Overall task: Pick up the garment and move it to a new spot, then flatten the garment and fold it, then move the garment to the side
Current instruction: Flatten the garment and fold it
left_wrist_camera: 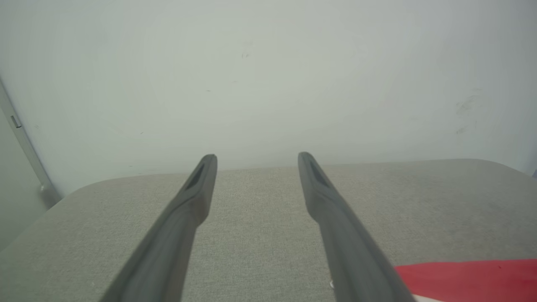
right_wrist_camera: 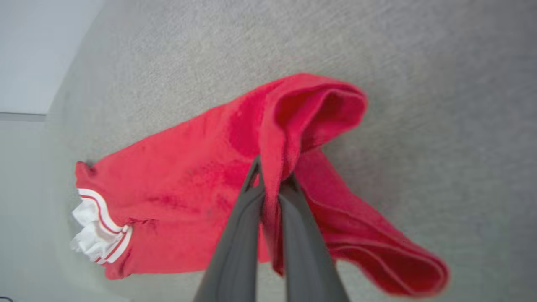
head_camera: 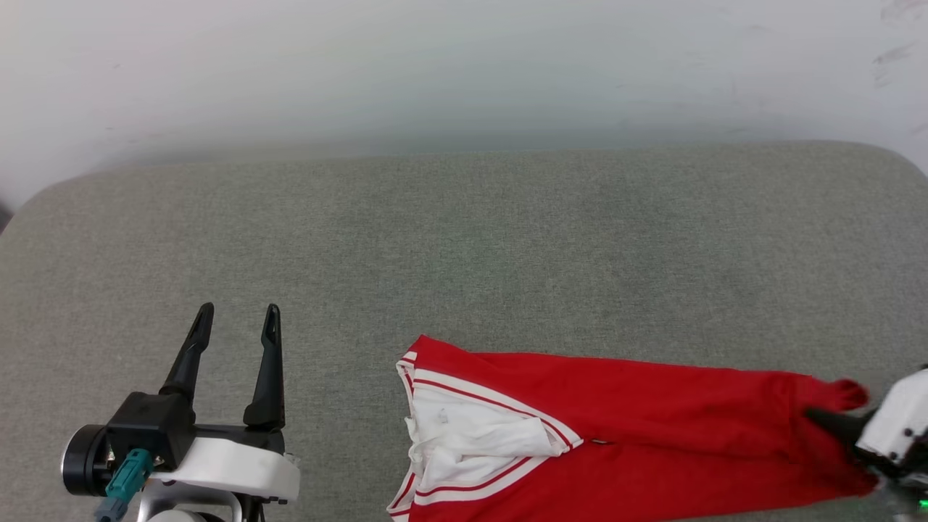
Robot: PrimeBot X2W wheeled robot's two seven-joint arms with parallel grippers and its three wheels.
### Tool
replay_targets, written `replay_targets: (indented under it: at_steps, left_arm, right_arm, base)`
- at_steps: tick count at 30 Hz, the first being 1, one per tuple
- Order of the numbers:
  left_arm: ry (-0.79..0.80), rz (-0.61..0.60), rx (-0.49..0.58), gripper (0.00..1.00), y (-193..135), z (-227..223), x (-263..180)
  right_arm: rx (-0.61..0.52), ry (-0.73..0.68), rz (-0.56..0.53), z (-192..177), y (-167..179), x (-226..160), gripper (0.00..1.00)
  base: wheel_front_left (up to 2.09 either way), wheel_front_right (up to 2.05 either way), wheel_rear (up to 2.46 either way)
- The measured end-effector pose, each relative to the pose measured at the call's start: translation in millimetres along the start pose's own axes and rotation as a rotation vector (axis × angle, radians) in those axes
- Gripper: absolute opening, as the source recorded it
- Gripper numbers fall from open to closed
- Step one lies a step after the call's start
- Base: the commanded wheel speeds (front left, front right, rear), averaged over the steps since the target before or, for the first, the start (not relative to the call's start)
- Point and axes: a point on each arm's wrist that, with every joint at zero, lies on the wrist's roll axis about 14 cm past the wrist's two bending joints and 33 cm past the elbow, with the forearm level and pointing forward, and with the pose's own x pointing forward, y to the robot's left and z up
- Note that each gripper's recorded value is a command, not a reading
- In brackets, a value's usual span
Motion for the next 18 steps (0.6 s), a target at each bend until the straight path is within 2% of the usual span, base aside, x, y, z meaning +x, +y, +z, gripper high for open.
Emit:
replay_targets:
  at_steps: [5, 11, 14, 18]
  left_arm:
    - [0.005, -0.005, 0.0, 1.0, -1.0, -1.5, 0.6]
    - [0.02, -0.007, 0.0, 1.0, -0.7, -4.0, -2.4]
    - [0.024, -0.01, 0.0, 1.0, 0.0, -4.5, -3.2]
    - [0.027, -0.007, -0.001, 1.0, 1.4, -5.0, -4.3]
  right_arm:
    - [0.238, 0.16, 0.283, -35.7, 57.5, 6.6, 0.0]
    - [0.379, 0.279, 0.556, -44.1, 104.9, 0.5, 0.0]
    - [0.397, 0.354, 0.673, -56.1, 140.9, 4.7, 0.0]
    - [0.369, 0.434, 0.763, -78.0, 187.0, 10.4, 0.0]
  base:
    - [0.0, 0.0, 0.0]
    - [0.0, 0.0, 0.0]
    - [0.0, 0.0, 0.0]
    - [0.0, 0.0, 0.0]
